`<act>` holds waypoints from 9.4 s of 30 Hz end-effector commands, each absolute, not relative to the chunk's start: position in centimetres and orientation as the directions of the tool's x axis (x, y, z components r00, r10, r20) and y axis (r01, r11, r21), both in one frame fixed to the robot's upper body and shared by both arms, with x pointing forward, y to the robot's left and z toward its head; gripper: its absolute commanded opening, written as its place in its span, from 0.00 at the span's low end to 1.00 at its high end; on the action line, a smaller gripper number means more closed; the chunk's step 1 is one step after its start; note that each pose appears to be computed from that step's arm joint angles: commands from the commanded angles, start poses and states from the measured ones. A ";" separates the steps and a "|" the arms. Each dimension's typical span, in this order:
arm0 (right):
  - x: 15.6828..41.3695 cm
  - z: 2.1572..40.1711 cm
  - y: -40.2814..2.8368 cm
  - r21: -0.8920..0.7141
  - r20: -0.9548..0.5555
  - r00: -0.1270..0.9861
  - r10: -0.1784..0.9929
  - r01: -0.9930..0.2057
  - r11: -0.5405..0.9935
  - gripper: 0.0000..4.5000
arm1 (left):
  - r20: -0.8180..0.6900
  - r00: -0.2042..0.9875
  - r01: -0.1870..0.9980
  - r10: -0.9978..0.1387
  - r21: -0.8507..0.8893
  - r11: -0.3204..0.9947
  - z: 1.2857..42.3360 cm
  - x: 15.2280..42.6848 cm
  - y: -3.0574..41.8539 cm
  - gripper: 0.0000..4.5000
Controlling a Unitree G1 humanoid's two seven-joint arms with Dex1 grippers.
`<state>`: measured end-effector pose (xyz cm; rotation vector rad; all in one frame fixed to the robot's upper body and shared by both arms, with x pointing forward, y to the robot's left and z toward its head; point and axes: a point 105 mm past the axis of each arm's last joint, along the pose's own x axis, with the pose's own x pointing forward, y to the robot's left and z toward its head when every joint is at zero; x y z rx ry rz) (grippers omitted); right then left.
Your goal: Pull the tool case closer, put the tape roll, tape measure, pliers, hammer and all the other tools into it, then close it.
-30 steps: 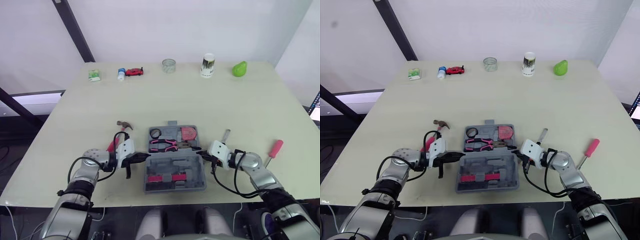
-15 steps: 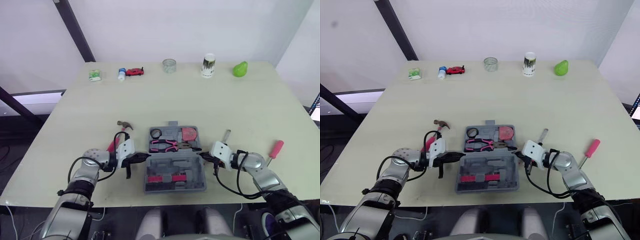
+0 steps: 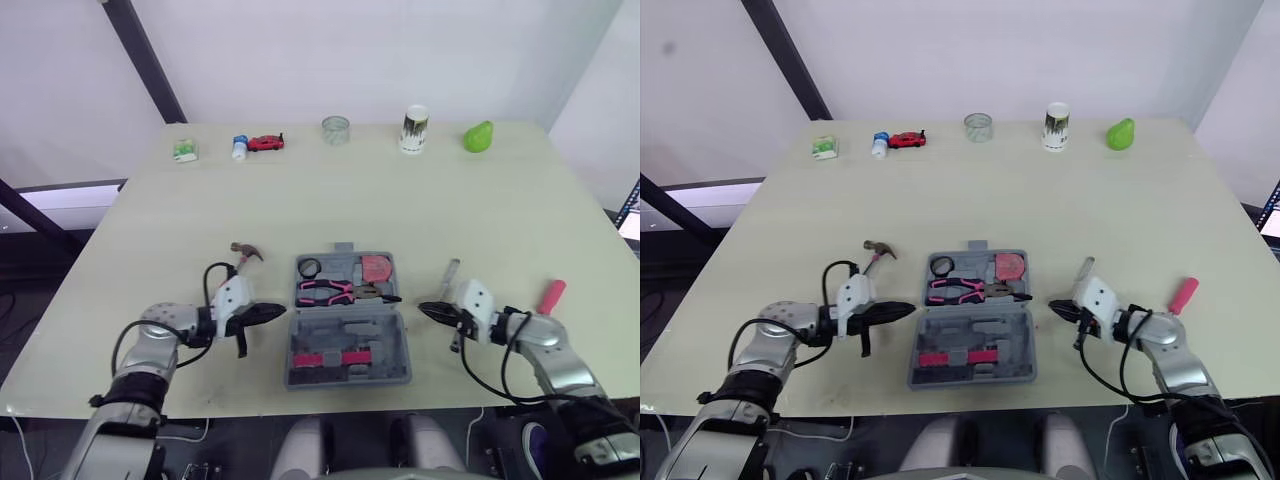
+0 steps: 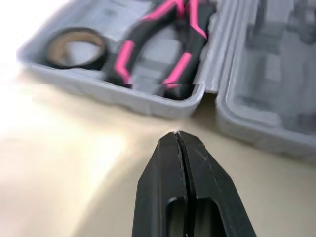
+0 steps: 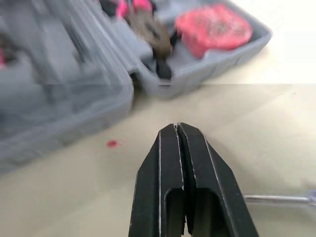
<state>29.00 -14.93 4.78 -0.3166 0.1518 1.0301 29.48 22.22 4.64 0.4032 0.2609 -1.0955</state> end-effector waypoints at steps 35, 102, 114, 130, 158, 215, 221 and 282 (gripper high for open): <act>15.3 5.9 -37.6 -0.060 -0.149 0.987 0.057 -0.066 0.996 0.99 | -0.230 0.959 0.188 -0.168 0.070 0.980 6.3 18.8 38.9 1.00; 28.9 3.6 -18.0 -0.080 -0.245 0.959 0.140 -0.164 0.983 0.00 | -0.119 0.240 0.919 -0.963 0.349 0.186 19.1 23.2 16.5 1.00; 22.8 3.2 -17.7 -0.039 -0.398 0.798 0.453 -0.508 0.861 0.00 | -0.168 0.174 0.934 -0.970 0.341 0.108 19.2 22.7 16.7 1.00; 25.7 11.4 -6.9 -0.356 -0.577 0.345 0.740 -0.922 0.152 0.00 | -0.325 0.213 0.937 -0.921 0.336 0.098 16.9 22.1 20.9 1.00; 27.0 9.2 -0.3 -0.340 -0.754 0.266 0.601 -0.941 -0.010 0.00 | -0.383 0.289 0.949 -0.877 0.234 0.210 15.0 21.8 26.8 1.00; 27.8 10.7 3.9 -0.323 -0.569 0.217 0.793 -0.946 0.028 0.02 | -0.365 0.266 0.949 -0.892 0.259 0.177 14.7 22.8 25.6 1.00; 27.8 10.0 4.0 -0.309 -0.521 0.191 0.832 -0.951 0.025 0.02 | -0.368 0.257 0.951 -0.894 0.259 0.167 14.7 22.7 25.5 1.00; 29.6 13.7 -3.1 -0.189 0.013 0.454 0.891 -0.874 0.448 0.02 | -0.165 0.462 0.883 -0.872 0.178 0.434 15.0 23.4 26.3 1.00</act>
